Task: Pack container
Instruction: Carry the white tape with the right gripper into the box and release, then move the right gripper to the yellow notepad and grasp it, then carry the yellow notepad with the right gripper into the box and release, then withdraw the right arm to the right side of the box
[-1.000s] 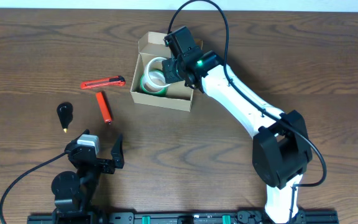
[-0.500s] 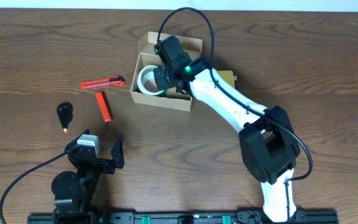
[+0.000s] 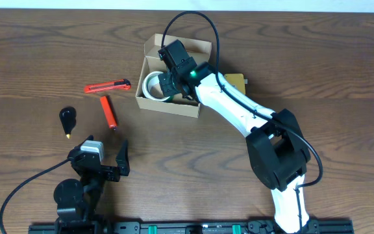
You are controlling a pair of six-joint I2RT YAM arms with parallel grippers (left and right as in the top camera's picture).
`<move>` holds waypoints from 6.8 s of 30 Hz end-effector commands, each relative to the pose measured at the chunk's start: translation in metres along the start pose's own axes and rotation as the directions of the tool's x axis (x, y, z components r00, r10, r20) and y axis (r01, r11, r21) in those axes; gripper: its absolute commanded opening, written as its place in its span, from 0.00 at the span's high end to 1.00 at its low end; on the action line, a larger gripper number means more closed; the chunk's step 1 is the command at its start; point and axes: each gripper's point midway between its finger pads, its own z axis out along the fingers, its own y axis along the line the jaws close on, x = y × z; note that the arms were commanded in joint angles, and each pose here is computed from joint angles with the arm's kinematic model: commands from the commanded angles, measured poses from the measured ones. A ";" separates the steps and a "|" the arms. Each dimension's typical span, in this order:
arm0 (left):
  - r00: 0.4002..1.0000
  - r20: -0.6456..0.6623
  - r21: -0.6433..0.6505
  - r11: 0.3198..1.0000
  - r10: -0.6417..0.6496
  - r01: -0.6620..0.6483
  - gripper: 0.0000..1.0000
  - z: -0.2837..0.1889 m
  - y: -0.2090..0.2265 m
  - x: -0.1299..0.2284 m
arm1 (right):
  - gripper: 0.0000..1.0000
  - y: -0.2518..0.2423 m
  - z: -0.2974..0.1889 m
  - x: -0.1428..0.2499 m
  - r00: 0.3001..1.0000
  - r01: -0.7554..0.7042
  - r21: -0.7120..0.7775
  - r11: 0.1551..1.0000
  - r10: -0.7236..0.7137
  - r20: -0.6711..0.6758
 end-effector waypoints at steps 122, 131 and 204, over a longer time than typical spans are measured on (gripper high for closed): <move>1.000 -0.022 -0.010 1.000 0.009 -0.009 0.05 0.003 0.003 0.011 | 0.25 0.032 -0.039 -0.011 0.996 -0.086 0.011 0.996 0.086 -0.002; 1.000 -0.022 -0.010 1.000 0.009 -0.009 0.05 0.003 0.003 0.011 | 0.23 0.044 -0.026 -0.007 0.998 -0.067 0.023 0.997 0.067 0.014; 1.000 -0.022 -0.013 1.000 0.009 -0.010 0.05 0.003 0.004 0.011 | 0.01 -0.089 -0.094 0.047 0.961 -0.274 0.102 0.956 0.276 -0.012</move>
